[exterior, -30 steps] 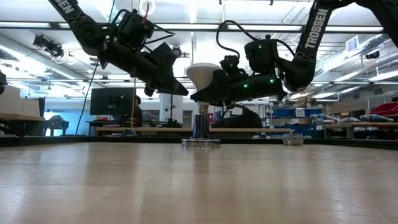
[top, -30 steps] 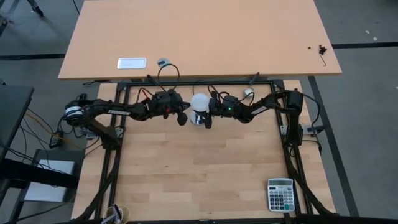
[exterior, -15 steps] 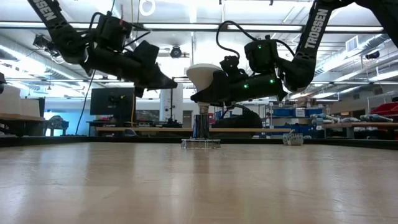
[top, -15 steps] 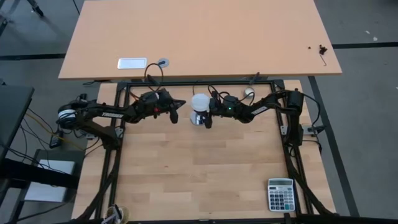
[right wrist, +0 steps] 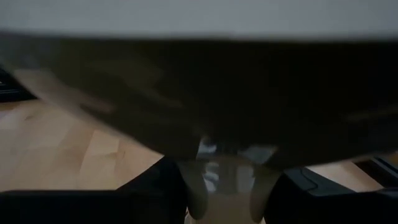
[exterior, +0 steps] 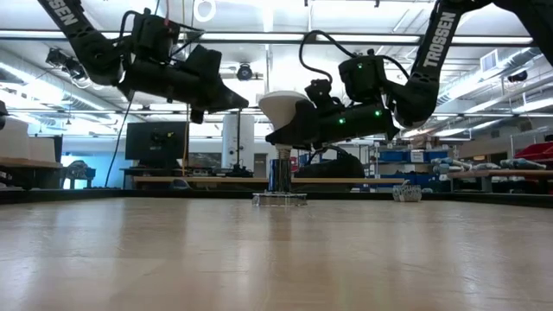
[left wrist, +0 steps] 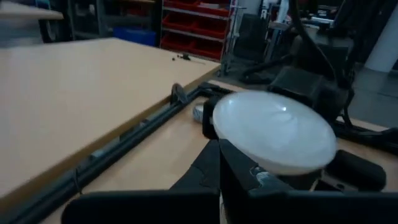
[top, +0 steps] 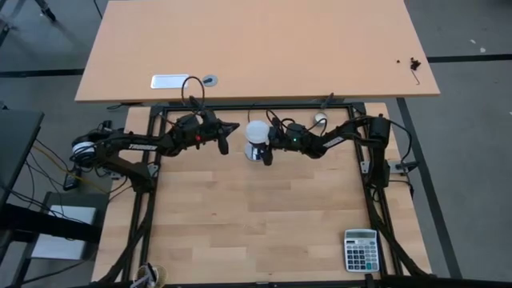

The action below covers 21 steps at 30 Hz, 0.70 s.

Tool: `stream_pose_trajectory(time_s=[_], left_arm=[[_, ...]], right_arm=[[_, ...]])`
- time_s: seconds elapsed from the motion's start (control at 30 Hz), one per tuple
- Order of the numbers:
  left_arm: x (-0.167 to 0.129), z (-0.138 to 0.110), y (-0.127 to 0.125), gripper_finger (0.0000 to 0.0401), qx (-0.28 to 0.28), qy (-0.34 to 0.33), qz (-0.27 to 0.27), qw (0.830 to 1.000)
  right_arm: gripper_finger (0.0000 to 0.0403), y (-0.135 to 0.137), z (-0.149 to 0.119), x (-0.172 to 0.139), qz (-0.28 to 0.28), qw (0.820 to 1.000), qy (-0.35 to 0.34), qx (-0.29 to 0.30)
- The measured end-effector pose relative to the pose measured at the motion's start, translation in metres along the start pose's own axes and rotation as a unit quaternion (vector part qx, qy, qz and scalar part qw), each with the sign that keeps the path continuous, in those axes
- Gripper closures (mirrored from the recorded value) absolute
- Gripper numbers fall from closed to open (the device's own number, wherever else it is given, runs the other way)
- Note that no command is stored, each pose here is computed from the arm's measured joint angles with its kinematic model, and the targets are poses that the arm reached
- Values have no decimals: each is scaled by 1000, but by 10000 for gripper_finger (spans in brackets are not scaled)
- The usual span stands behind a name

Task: Screw lightbulb
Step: Insert the light into the lamp socket

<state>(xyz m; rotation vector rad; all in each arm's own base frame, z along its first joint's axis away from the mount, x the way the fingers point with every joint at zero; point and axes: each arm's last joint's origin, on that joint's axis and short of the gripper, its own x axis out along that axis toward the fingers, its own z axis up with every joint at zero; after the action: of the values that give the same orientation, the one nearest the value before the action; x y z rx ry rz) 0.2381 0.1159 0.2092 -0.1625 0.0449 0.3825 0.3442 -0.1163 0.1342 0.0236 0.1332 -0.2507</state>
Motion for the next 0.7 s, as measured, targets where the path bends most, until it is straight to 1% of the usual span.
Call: stream_pose_trajectory(time_s=[0.13,0.27,0.53,0.7], left_arm=[[2,10,-1,401,6,-14,-17,1000],[4,15,-3,401,8,-20,-27,999],[9,28,-5,401,19,-29,-45,998],[14,34,-7,401,25,-4,-48,998]], right_arm=[[243,3,4,5,3,1000,4,-7],[243,4,2,6,-1,1000,20,-12],[243,3,2,6,-8,1000,25,-12],[243,3,2,6,-8,1000,25,-12]])
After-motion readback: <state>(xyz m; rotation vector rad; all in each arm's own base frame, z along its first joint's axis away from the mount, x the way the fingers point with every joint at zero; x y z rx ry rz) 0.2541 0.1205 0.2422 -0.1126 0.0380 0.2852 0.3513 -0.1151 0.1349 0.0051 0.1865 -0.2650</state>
